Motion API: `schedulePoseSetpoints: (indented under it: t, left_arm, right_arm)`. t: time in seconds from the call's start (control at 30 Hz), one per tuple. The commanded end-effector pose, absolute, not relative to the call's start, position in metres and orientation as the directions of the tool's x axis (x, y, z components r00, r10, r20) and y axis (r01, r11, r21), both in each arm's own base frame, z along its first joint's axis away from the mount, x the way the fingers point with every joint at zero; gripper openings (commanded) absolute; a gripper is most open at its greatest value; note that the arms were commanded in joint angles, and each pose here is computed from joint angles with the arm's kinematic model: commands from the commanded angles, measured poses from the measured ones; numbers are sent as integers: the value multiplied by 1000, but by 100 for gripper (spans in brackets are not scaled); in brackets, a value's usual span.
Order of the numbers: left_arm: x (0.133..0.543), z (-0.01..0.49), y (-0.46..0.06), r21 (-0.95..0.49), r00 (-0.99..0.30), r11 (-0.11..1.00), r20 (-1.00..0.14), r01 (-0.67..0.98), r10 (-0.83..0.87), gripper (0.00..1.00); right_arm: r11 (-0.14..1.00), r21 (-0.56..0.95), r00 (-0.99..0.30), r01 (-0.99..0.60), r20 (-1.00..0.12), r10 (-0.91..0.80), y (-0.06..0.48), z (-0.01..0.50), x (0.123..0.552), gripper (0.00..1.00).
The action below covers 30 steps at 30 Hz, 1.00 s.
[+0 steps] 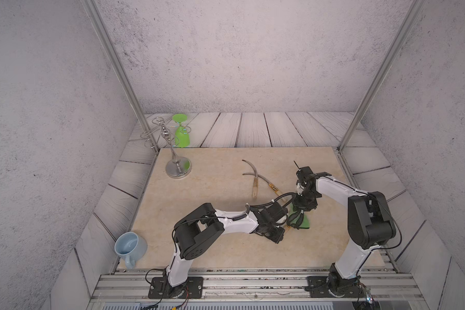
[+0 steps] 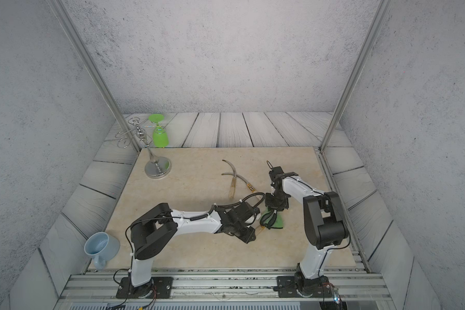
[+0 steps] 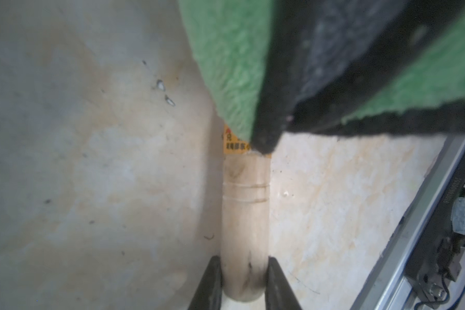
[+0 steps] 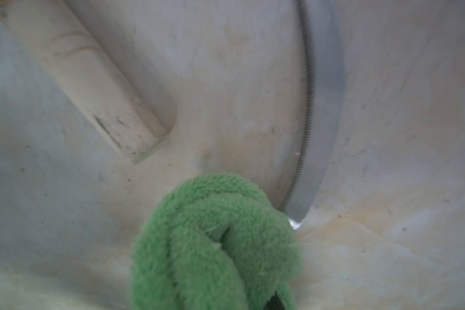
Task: Wipe small sickles with rags
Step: Adjust the small sickle at the center of the board, then wipe the small sickle at the center of the board.
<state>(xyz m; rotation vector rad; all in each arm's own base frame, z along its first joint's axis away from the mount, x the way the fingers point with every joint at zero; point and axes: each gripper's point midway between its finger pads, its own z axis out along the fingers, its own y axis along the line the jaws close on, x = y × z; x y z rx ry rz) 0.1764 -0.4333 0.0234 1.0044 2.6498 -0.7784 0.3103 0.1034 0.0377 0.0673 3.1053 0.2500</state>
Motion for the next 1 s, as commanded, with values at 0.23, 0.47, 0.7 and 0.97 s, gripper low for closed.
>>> schedulePoseSetpoints:
  t: [0.23,0.47,0.7,0.97]
  left_arm:
    - [188,14,-428,-379,-768,668,-332,641,548,0]
    - [194,15,-427,-380,-776,677,-341,630,531,0]
    - [198,15,-426,-388,-786,684,-344,618,514,0]
    - [199,15,-425,-404,-798,689,-350,601,491,0]
  right_arm:
    - [983,183,-995,32,100,13,128,4,244,28]
    - [972,229,-993,57,114,32,149,-2,200,28]
    - [910,397,-991,119,99,86,175,10,185,28]
    - [899,426,-995,100,15,103,175,46,194,28]
